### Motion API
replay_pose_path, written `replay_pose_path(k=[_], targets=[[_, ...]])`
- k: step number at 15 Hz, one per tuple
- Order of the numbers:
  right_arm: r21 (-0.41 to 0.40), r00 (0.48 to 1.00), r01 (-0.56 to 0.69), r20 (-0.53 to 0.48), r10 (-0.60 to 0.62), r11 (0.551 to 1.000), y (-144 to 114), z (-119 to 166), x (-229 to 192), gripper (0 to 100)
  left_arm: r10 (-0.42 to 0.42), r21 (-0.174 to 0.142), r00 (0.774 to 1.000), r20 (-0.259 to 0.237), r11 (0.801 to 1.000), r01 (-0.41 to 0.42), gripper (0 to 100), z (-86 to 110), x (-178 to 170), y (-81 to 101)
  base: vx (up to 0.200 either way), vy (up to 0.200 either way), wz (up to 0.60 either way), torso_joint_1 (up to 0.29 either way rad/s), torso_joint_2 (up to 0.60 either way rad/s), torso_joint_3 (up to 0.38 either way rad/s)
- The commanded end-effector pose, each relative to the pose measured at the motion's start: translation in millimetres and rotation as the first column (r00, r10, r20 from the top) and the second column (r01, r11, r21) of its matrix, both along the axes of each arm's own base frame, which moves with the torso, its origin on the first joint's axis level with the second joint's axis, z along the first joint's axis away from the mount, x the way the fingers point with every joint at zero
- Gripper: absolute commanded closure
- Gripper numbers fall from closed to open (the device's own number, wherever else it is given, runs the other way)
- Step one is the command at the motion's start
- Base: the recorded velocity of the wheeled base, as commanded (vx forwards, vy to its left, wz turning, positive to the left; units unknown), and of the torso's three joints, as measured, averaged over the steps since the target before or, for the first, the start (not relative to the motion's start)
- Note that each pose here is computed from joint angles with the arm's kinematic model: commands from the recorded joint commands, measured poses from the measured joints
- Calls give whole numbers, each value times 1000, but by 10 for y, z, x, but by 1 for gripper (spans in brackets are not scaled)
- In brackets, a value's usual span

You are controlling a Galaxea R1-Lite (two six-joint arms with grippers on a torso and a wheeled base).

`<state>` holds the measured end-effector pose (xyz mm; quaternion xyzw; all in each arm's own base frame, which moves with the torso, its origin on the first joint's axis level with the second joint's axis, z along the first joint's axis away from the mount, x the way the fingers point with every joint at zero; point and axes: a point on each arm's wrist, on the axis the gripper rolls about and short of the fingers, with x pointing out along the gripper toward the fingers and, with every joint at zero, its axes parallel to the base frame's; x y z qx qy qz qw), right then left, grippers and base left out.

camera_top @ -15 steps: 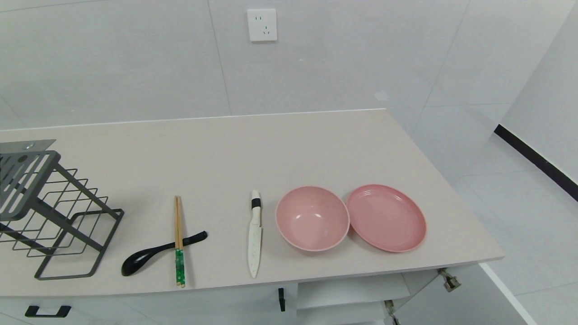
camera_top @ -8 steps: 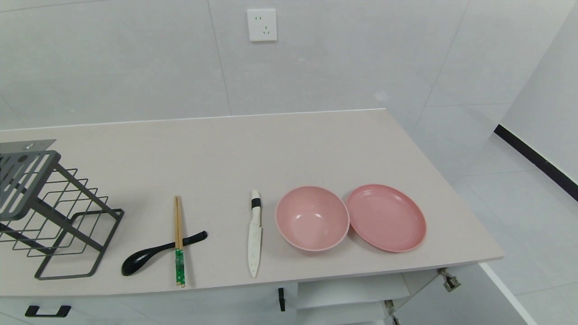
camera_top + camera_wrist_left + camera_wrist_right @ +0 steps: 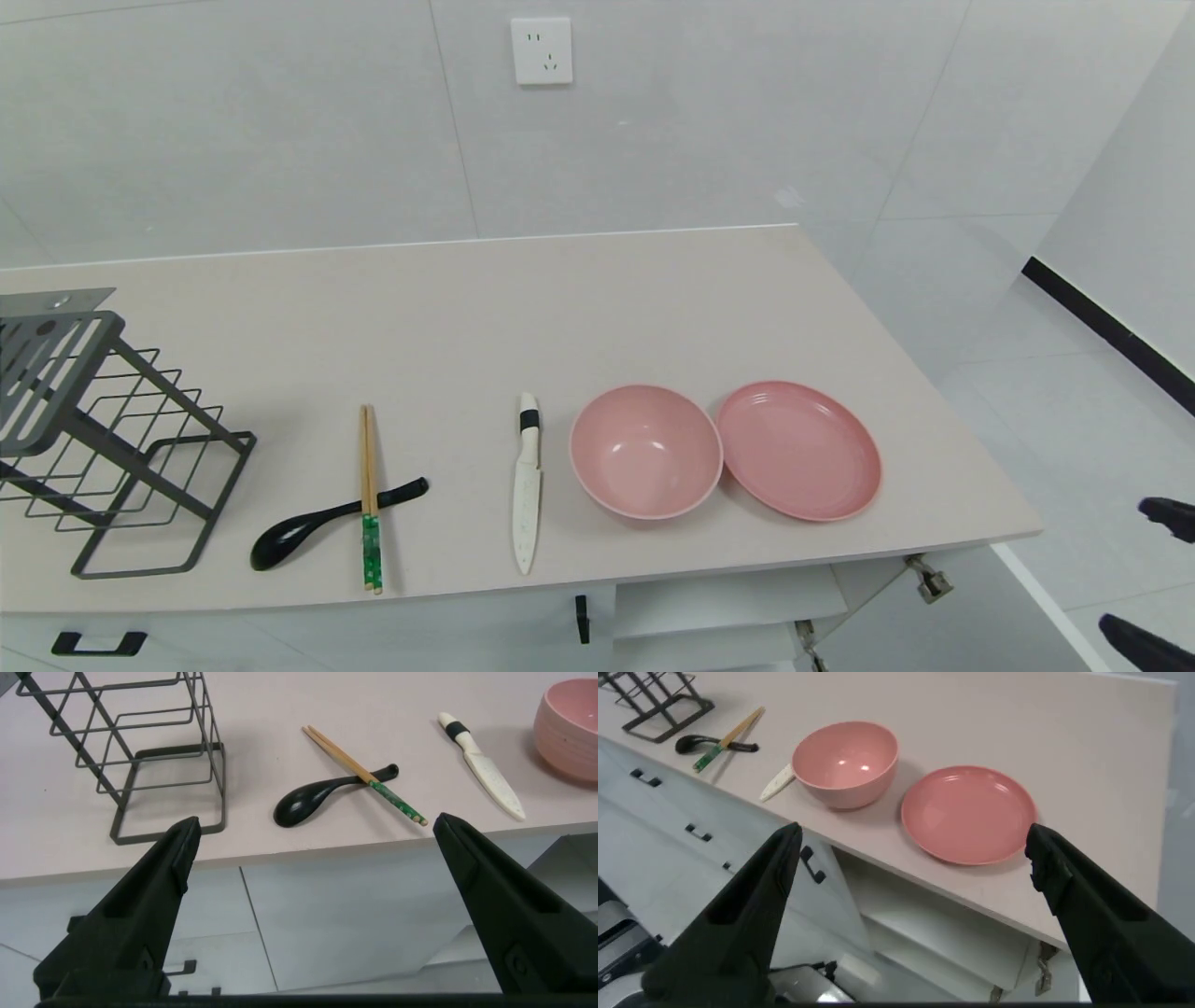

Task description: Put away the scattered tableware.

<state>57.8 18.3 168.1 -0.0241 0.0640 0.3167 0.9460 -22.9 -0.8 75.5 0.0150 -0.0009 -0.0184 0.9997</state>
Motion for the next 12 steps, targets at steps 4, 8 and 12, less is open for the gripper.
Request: replay_pose_path(k=[4, 8, 12], targets=[[-68, 982, -40, -189, 27, 997, 194, 49, 613, 0, 0, 1, 1000, -1, 1000, 0, 0, 0, 1, 0, 0, 0, 0, 0, 0, 0], [-253, 963, -2, -262, -66, 968, 198, -469, 723, 0, 0, -2, 1000, -1, 1000, 0, 0, 0, 1, 0, 0, 0, 0, 0, 0, 0], [-251, 959, 43, -261, -111, 967, 210, -717, 1125, 0, 0, -4, 1000, -1, 1000, 0, 0, 0, 1, 0, 0, 0, 0, 0, 0, 0]])
